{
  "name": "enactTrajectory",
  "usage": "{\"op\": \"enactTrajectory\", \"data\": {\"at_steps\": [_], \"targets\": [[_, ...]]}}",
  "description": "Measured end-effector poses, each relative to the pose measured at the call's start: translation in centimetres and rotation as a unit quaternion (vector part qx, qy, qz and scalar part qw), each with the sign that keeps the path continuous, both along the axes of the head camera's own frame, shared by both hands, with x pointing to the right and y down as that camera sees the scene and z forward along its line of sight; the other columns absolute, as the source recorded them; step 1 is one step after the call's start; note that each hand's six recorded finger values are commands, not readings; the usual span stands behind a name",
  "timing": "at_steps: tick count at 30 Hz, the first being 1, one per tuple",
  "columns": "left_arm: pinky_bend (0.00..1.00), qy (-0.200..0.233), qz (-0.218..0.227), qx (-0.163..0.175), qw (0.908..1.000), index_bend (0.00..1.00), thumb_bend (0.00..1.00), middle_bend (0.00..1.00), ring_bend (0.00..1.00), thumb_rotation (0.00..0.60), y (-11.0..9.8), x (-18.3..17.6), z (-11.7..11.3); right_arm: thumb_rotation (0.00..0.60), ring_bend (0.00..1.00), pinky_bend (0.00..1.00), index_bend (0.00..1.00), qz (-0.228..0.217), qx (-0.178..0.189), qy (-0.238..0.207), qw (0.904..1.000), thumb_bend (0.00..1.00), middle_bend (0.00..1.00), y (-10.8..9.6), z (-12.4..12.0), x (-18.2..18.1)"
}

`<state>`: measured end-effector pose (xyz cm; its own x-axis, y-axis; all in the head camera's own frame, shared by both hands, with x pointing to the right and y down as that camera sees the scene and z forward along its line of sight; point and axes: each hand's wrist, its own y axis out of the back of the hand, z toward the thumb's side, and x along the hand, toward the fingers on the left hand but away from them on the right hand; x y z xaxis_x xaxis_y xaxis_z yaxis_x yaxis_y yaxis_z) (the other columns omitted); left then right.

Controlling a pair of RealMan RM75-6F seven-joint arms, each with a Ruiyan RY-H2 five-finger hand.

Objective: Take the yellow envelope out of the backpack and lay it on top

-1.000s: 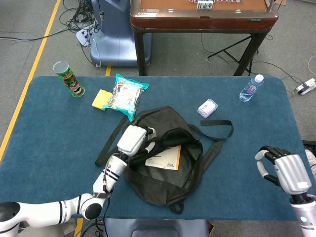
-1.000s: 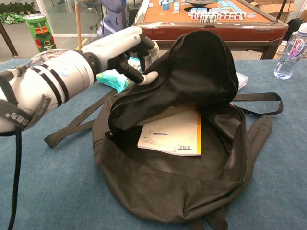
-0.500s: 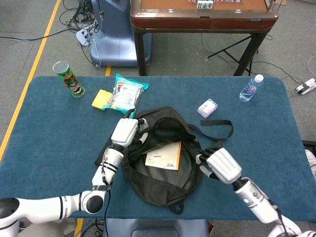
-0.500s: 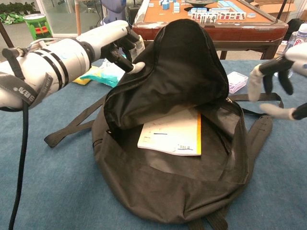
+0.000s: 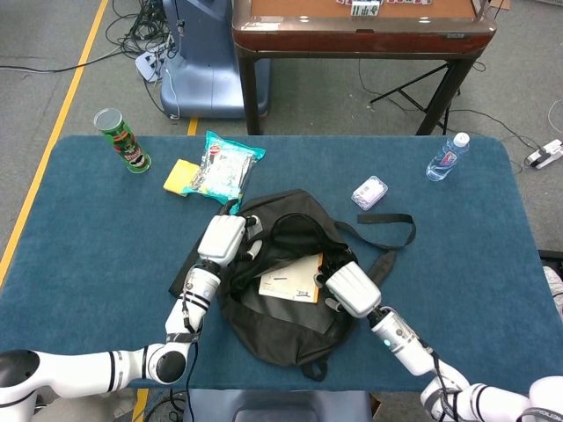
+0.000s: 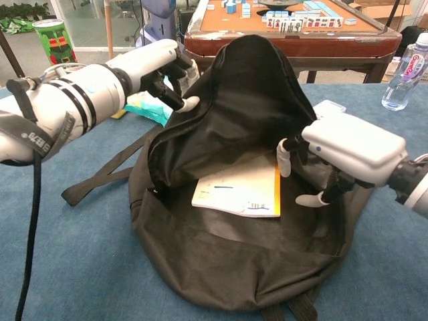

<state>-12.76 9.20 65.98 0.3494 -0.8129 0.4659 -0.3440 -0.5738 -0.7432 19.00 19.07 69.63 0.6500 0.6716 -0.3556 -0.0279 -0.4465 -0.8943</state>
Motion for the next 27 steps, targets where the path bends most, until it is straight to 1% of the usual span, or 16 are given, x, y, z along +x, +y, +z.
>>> {"op": "enactTrajectory", "data": {"at_steps": [5,11,16,21,27], "targets": [[0.06,-0.002,0.001,-0.005,1.0000,0.77,0.99,0.59,0.43,0.600,0.5,0.0,0.2,0.600,0.43,0.57,0.49,-0.002,-0.009,0.007,0.9999,0.00,0.44,1.1,1.7,-0.2],[0.06,-0.002,-0.002,-0.009,1.0000,0.77,0.99,0.59,0.43,0.600,0.8,-0.1,0.4,0.600,0.40,0.55,0.49,0.001,-0.016,0.008,0.9998,0.00,0.41,2.1,2.6,-0.1],[0.06,-0.003,-0.005,-0.011,0.9999,0.77,0.99,0.59,0.43,0.600,0.9,-0.3,0.4,0.600,0.37,0.53,0.46,0.007,-0.018,0.002,0.9998,0.00,0.38,2.3,3.0,-0.9],[0.06,-0.004,-0.010,-0.012,0.9999,0.77,0.99,0.59,0.43,0.600,0.7,-0.6,0.5,0.600,0.36,0.52,0.45,0.005,-0.023,0.003,0.9997,0.00,0.37,2.4,3.6,-2.0],[0.06,-0.005,-0.014,-0.014,0.9998,0.76,0.99,0.59,0.43,0.600,0.7,-0.9,0.7,0.600,0.36,0.52,0.45,0.004,-0.017,0.007,0.9998,0.00,0.37,2.2,4.1,-2.9]]}}
